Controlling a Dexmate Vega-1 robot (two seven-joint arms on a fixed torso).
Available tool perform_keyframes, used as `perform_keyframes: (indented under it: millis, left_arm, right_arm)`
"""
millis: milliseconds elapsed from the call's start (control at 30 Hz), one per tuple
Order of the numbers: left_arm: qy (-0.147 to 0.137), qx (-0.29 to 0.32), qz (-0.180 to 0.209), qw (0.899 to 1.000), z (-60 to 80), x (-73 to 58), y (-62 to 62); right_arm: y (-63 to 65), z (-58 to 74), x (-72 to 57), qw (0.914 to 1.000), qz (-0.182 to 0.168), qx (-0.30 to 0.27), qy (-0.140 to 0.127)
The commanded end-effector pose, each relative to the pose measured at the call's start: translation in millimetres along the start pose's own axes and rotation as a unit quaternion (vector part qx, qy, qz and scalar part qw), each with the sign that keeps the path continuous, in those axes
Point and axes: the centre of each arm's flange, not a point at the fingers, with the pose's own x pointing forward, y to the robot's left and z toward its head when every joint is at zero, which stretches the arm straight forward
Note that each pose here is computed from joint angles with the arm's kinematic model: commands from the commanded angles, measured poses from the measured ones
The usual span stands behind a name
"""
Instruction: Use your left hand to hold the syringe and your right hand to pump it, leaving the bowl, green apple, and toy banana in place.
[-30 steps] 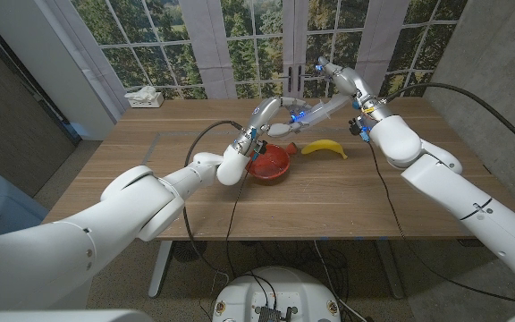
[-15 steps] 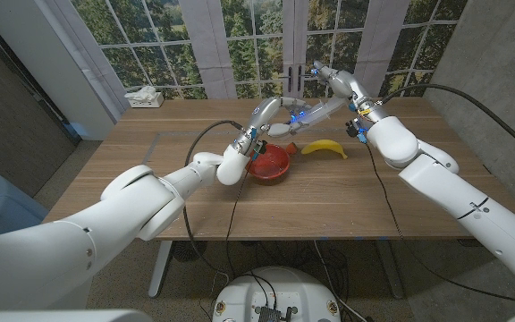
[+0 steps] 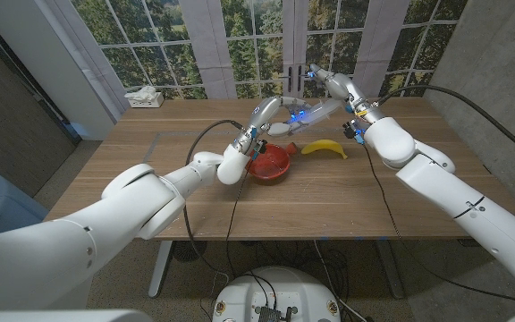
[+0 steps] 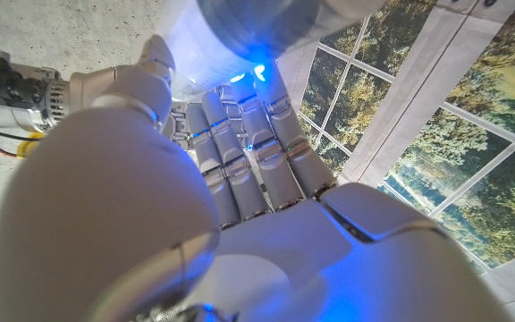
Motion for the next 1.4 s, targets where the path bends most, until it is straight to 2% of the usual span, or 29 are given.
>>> perform_keyframes:
  millis: [33, 733, 1133, 1400]
  left_arm:
    - [0.008, 0.003, -0.001, 1.000, -2.8, 2.3, -0.8]
    - [0.021, 0.007, -0.007, 1.000, -6.0, 6.2, -5.6]
    - [0.012, 0.004, -0.008, 1.000, -3.5, 6.9, -4.6]
    - [0.005, 0.004, -0.007, 1.000, -1.6, 6.9, -3.2]
  right_arm:
    - [5.8, -0.9, 5.2, 0.9999, 0.015, 0.002, 0.001]
    - [12.0, -1.4, 11.3, 0.9994, 0.033, 0.007, -0.004]
    - [16.8, 0.7, 13.8, 0.9989, 0.045, 0.013, -0.004]
    - [16.5, 2.5, 10.9, 0.9992, 0.038, 0.012, -0.007]
